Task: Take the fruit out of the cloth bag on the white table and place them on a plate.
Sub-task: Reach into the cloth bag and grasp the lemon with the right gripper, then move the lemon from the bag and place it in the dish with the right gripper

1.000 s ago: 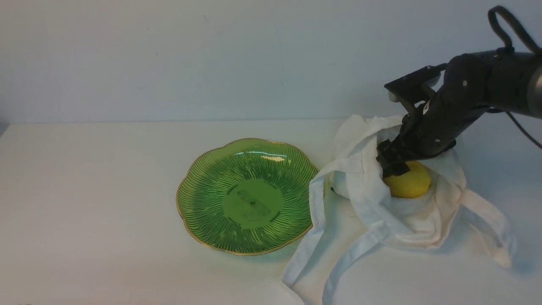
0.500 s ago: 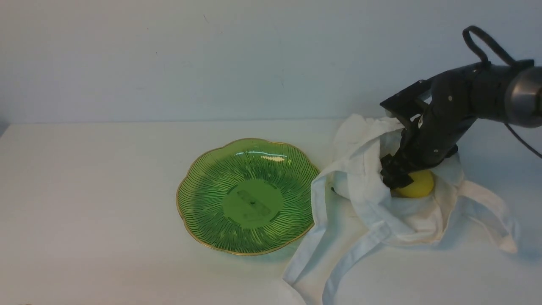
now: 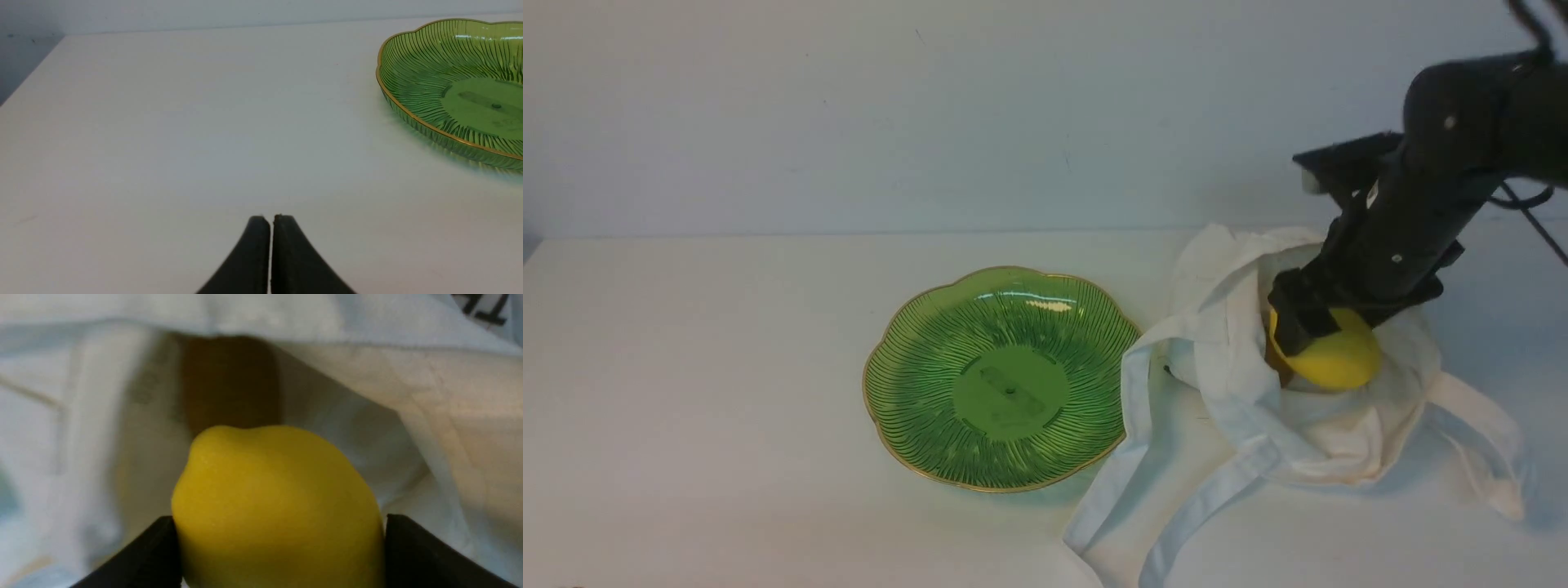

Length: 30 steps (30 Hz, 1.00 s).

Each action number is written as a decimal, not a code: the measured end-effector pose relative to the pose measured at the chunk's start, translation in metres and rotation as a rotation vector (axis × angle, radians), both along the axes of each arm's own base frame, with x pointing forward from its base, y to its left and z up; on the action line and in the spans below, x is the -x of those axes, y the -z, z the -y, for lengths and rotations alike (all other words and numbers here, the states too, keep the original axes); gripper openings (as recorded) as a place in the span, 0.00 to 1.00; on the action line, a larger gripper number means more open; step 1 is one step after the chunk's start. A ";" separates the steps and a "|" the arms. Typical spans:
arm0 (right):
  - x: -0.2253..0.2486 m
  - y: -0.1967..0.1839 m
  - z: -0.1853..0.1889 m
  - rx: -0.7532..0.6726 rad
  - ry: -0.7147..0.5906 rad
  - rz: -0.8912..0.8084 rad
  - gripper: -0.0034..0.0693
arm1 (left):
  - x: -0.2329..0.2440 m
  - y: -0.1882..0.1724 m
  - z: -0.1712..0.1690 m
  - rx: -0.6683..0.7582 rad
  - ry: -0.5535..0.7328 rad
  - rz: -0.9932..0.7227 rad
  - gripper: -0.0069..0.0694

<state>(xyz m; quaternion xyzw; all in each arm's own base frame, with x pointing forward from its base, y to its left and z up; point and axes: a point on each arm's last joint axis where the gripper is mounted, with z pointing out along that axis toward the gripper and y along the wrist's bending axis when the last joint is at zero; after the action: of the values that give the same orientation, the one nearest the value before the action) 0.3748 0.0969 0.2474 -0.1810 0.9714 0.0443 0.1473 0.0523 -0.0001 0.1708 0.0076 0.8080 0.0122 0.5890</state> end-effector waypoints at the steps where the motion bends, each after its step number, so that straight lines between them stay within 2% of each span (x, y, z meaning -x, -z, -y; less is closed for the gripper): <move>1: 0.007 -0.016 -0.001 -0.039 0.006 0.016 0.83 | 0.000 0.000 0.000 0.000 0.000 0.000 0.08; 7: 0.039 -0.067 -0.013 -0.229 -0.017 0.052 0.83 | 0.000 0.000 0.000 0.000 0.000 0.000 0.08; 9: 0.044 -0.075 -0.026 -0.281 -0.079 0.086 0.83 | 0.000 0.000 0.000 0.000 0.000 0.000 0.08; 10: 0.047 -0.078 -0.042 -0.312 -0.152 0.126 0.83 | 0.000 0.000 0.000 0.000 0.000 0.000 0.08; 13: 0.047 -0.075 -0.071 -0.360 -0.234 0.185 0.83 | 0.000 0.000 0.000 0.000 0.000 0.000 0.08; 17: 0.035 -0.050 -0.108 -0.410 -0.244 0.234 0.83 | 0.000 0.000 0.000 0.000 0.000 0.000 0.08; 20: 0.023 -0.017 -0.126 -0.409 -0.237 0.205 0.83 | 0.000 0.000 0.000 0.000 0.000 0.000 0.08; 23: 0.013 0.013 -0.136 -0.414 -0.222 0.148 0.83 | 0.000 0.000 0.000 0.000 0.000 0.000 0.08; 30: -0.008 0.052 -0.149 -0.425 -0.184 0.093 0.83 | 0.000 0.000 0.000 0.000 0.000 0.000 0.08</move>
<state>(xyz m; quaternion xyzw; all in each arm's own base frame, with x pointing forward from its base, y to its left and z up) 0.3826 0.2464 0.1956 -0.2353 0.9119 0.2524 0.2222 0.0523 -0.0001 0.1708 0.0076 0.8080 0.0122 0.5890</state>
